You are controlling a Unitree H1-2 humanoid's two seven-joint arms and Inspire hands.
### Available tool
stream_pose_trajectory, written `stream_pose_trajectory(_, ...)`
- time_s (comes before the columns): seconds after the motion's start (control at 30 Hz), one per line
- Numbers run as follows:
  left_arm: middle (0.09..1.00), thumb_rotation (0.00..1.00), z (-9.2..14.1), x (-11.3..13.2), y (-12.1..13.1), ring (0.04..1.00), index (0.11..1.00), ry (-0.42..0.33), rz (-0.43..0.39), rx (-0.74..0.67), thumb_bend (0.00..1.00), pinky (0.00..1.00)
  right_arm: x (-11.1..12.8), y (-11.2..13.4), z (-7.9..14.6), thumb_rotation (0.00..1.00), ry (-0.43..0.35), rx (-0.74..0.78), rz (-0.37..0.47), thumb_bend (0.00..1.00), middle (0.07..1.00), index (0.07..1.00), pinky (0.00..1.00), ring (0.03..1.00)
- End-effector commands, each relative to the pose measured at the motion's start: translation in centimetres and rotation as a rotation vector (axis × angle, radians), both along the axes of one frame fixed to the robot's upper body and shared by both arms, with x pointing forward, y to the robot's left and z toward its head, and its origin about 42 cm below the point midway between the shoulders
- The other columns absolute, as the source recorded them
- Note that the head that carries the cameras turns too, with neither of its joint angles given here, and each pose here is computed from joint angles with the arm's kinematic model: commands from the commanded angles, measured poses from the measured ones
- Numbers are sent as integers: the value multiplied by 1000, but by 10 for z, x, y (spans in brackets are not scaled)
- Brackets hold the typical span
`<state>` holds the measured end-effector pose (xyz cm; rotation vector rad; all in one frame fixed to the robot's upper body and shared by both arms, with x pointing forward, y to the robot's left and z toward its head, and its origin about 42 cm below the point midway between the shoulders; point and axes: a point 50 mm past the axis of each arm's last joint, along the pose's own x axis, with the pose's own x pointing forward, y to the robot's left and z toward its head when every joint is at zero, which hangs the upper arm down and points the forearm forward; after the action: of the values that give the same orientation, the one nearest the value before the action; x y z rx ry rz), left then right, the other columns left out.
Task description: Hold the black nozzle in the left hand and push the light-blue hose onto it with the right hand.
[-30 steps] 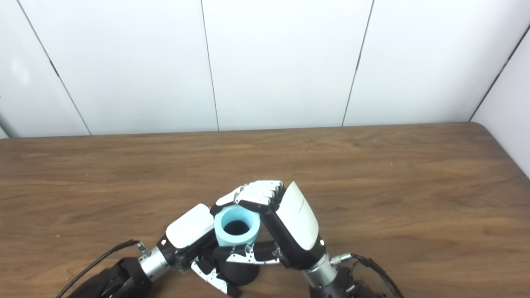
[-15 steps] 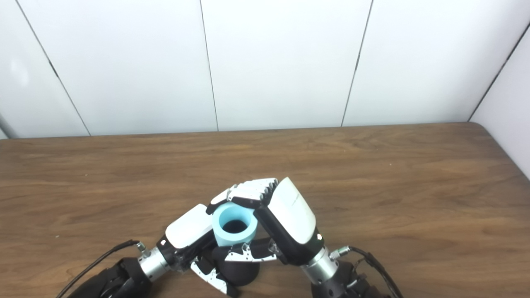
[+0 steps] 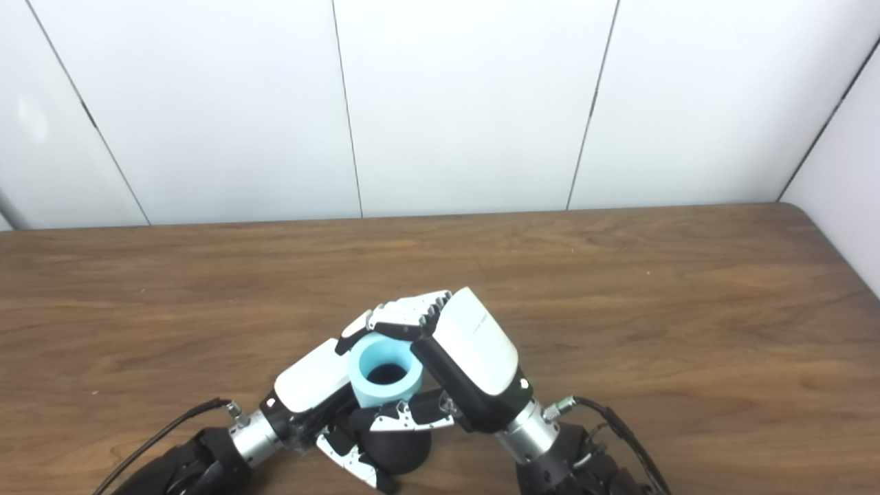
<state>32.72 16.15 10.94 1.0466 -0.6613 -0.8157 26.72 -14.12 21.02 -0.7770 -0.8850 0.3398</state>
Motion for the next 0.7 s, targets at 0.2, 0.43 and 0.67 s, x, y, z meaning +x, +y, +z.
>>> stream_pose_trajectory(0.2, 410, 0, -51, -36, 2, 295, 523, 154, -10, 103, 514, 234, 1, 4, -8, 0, 101, -75, 30, 506, 494, 556, 244, 363)
stream_pose_trajectory(0.43, 398, 0, -51, -36, 1, 271, 517, 152, -10, 104, 514, 209, 6, 1, -3, 0, 182, -54, 58, 511, 496, 502, 163, 358)
stream_pose_trajectory(0.67, 400, 0, -51, -36, 2, 274, 518, 153, -14, 112, 514, 213, 7, -1, 1, 0, 260, -28, 72, 525, 475, 482, 126, 193)
